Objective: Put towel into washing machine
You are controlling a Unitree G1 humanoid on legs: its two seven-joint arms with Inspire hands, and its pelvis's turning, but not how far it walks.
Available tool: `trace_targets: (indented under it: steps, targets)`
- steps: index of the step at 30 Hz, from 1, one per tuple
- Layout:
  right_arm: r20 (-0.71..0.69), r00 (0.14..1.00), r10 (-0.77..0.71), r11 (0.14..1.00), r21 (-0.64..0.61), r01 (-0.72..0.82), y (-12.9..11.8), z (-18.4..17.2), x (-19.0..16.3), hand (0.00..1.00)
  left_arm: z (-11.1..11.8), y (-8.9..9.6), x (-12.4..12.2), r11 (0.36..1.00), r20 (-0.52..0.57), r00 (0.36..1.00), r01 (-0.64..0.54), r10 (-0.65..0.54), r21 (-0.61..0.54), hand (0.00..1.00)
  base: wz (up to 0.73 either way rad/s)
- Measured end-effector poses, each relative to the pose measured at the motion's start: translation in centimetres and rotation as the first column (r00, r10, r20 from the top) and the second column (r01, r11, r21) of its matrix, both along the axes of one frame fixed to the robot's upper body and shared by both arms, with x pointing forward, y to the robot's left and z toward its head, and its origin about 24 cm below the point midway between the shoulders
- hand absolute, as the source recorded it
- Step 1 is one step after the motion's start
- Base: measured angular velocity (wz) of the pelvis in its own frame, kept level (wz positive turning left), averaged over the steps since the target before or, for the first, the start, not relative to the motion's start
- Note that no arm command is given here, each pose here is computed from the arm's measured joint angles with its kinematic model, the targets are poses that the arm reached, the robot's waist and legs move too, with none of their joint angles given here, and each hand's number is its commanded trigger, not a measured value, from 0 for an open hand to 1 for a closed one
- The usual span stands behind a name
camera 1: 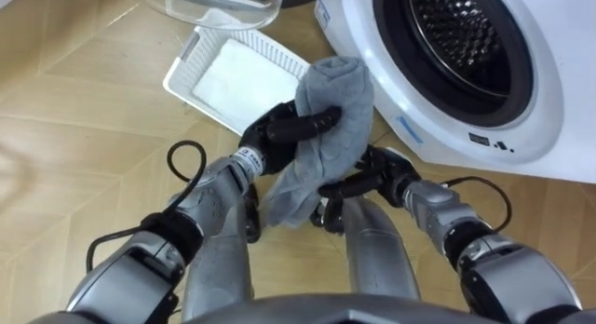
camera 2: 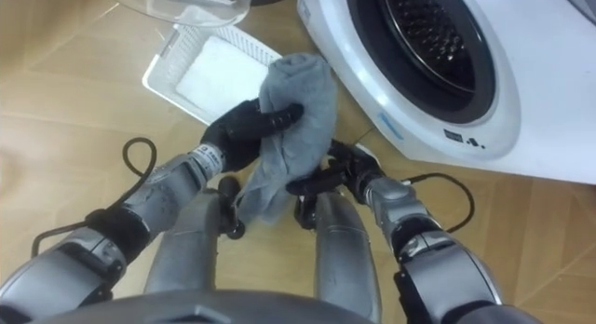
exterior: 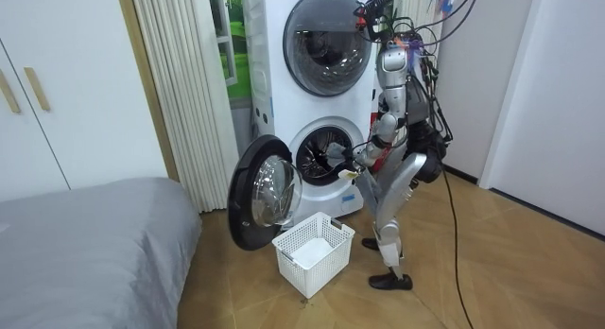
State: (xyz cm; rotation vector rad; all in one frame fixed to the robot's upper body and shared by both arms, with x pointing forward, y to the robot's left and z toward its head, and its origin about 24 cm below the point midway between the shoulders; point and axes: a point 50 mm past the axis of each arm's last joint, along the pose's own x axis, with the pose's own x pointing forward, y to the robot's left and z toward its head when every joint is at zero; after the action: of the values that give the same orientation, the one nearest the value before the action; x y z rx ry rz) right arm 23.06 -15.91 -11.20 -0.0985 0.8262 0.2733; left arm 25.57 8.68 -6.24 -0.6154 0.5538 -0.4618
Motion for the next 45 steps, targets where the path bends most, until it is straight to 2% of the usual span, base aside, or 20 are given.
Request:
trace_targets:
  steps: [4,7,16,25,26,27,34,39,42,45]
  targets:
    - [-0.004,1.0,0.001,1.0,-0.004,-0.001,0.2,-0.1,0.0,1.0,1.4,-1.3,0.5,0.997,0.053,0.998,0.024,-0.02,-0.073,1.0,0.0]
    - [-0.011,1.0,0.005,1.0,-0.009,-0.005,0.5,-0.3,-0.4,1.0,1.7,-2.3,0.6,0.991,0.05,0.998,0.029,-0.023,-0.132,1.0,0.0]
    - [-0.016,1.0,0.023,1.0,-0.015,-0.023,0.6,-0.5,-0.8,1.0,1.9,-2.6,0.6,0.99,0.055,0.998,0.045,-0.038,-0.135,1.0,0.0]
    - [0.018,0.999,0.037,0.999,-0.017,-0.037,0.7,0.1,0.0,1.0,2.1,-2.3,1.0,0.983,0.05,0.999,0.001,0.008,-0.184,1.0,0.0]
    - [0.019,0.999,0.033,0.999,-0.015,-0.033,0.7,0.1,0.0,1.0,2.2,-2.2,1.0,0.983,0.05,0.999,-0.002,0.011,-0.185,0.7,0.0]
    - [0.021,0.999,0.029,1.0,-0.013,-0.028,0.7,0.1,0.1,1.0,2.1,-2.1,1.1,0.982,0.049,0.999,-0.008,0.018,-0.187,0.0,0.0]
    - [0.025,1.0,0.005,1.0,-0.022,-0.004,0.4,0.2,0.2,1.0,2.1,-1.6,1.1,0.977,0.043,0.998,-0.03,0.04,-0.211,0.0,0.0]
    - [0.001,1.0,-0.031,0.998,-0.053,0.031,-0.1,-0.2,-0.3,1.0,1.2,-0.5,0.5,0.965,-0.009,0.995,-0.098,0.099,-0.241,0.0,-0.01]
    - [-0.019,0.997,-0.075,0.996,-0.058,0.074,-0.7,-0.5,-0.9,1.0,0.3,1.0,0.2,0.971,-0.04,0.989,-0.145,0.14,-0.192,0.0,-0.04]
    - [-0.025,0.991,-0.133,0.989,-0.065,0.131,-1.5,-0.7,-1.3,1.0,-0.8,2.9,-0.5,0.978,-0.066,0.98,-0.192,0.187,-0.079,0.0,-0.03]
